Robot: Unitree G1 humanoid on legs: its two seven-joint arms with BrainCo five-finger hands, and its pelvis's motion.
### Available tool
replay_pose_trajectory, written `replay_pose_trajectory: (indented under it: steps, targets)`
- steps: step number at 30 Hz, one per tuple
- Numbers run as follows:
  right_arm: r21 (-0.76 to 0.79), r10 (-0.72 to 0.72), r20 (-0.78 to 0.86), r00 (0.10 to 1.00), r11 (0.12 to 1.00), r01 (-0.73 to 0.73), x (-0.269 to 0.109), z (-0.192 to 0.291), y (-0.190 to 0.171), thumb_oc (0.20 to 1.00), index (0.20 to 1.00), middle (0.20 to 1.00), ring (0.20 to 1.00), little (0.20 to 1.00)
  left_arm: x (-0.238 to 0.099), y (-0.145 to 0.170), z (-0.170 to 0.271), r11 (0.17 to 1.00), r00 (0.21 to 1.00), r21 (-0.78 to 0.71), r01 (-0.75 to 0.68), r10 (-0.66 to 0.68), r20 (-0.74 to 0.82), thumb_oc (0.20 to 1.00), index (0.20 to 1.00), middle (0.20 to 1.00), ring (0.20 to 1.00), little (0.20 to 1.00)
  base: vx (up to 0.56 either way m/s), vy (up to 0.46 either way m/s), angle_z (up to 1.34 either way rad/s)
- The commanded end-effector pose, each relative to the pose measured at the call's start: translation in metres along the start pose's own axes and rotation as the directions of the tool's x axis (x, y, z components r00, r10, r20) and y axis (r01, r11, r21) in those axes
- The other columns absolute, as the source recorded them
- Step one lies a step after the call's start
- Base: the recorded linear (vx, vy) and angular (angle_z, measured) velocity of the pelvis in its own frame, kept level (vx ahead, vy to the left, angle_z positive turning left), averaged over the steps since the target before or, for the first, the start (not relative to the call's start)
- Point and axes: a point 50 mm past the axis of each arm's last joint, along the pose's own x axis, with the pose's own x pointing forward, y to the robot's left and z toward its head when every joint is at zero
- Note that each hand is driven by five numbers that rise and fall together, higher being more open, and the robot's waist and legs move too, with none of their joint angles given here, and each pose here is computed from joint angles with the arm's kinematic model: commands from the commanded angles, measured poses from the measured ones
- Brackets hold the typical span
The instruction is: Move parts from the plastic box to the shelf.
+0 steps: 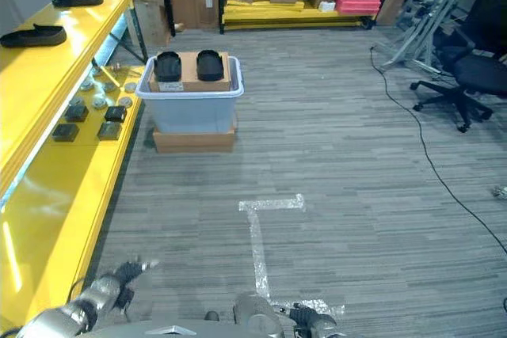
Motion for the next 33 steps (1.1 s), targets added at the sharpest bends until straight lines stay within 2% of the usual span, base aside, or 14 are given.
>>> replay_pose_trajectory:
  steps: [1,5,9,12,16,18,24,26,28,30,33]
  targets:
    - [-0.030,-0.020,-0.058,0.998,0.999,0.018,-0.004,-0.022,-0.010,1.000,1.000,1.000,1.000,1.000,0.000,-0.006,-0.005,1.000,1.000,0.017,0.006,-0.006,-0.021,1.000,1.000,1.000,1.000,1.000,0.19,-0.083,-0.36]
    - [-0.027,-0.034,-0.108,0.994,0.999,0.031,-0.007,-0.037,-0.017,1.000,1.000,1.000,1.000,1.000,-0.001,-0.009,-0.007,0.998,1.000,0.057,0.017,-0.015,-0.023,1.000,1.000,1.000,1.000,1.000,0.21,-0.160,0.68]
    - [-0.038,-0.075,-0.136,0.988,0.997,0.071,-0.011,-0.044,-0.031,1.000,1.000,1.000,1.000,1.000,0.000,-0.007,0.006,1.000,1.000,0.013,0.000,0.000,0.028,1.000,1.000,1.000,1.000,1.000,0.19,-0.182,0.52]
    - [-0.073,-0.132,-0.084,0.988,0.989,0.126,-0.012,-0.024,-0.052,1.000,1.000,1.000,1.000,1.000,0.001,-0.003,0.022,1.000,0.996,-0.005,-0.011,0.011,0.084,1.000,1.000,1.000,1.000,1.000,0.27,-0.226,0.64]
    - [-0.078,-0.163,-0.027,0.986,0.984,0.161,-0.013,-0.008,-0.065,1.000,1.000,1.000,1.000,1.000,0.001,-0.005,0.011,1.000,0.999,0.028,-0.008,0.007,0.053,1.000,1.000,1.000,1.000,1.000,0.36,-0.036,0.13]
    - [-0.088,-0.147,0.052,0.988,0.985,0.151,-0.011,0.014,-0.061,1.000,1.000,1.000,1.000,1.000,-0.001,-0.005,-0.005,0.994,1.000,0.105,0.000,0.001,-0.006,1.000,1.000,1.000,1.000,1.000,0.42,0.083,-0.09]
    - [-0.076,-0.110,-0.007,0.994,0.991,0.109,-0.008,0.001,-0.048,1.000,1.000,1.000,1.000,1.000,-0.003,-0.006,-0.023,0.996,0.998,0.093,0.013,-0.006,-0.069,1.000,1.000,1.000,1.000,1.000,0.32,0.174,-0.61]
    - [0.007,-0.068,-0.015,0.998,0.998,0.068,-0.006,-0.005,-0.037,1.000,1.000,1.000,1.000,1.000,-0.003,-0.004,-0.023,0.996,0.998,0.093,0.007,-0.001,-0.070,1.000,1.000,1.000,1.000,1.000,0.26,0.190,-0.06]
    - [0.021,-0.057,-0.002,0.998,0.998,0.058,-0.005,-0.001,-0.033,1.000,1.000,1.000,1.000,1.000,-0.002,-0.004,-0.021,0.996,0.998,0.084,0.000,0.006,-0.066,1.000,1.000,1.000,1.000,1.000,0.18,0.153,-0.19]
    - [0.161,-0.028,0.066,0.997,0.987,0.017,-0.003,0.011,-0.021,1.000,1.000,1.000,1.000,1.000,-0.001,0.003,-0.012,0.998,0.999,0.062,-0.022,0.025,-0.049,1.000,1.000,1.000,1.000,1.000,0.23,0.120,-0.35]
    - [0.180,-0.020,0.073,0.997,0.984,0.007,-0.003,0.011,-0.021,1.000,1.000,1.000,1.000,1.000,0.000,0.004,-0.005,0.995,0.999,0.101,-0.021,0.024,-0.026,1.000,1.000,1.000,1.000,1.000,0.29,-0.010,-0.02]
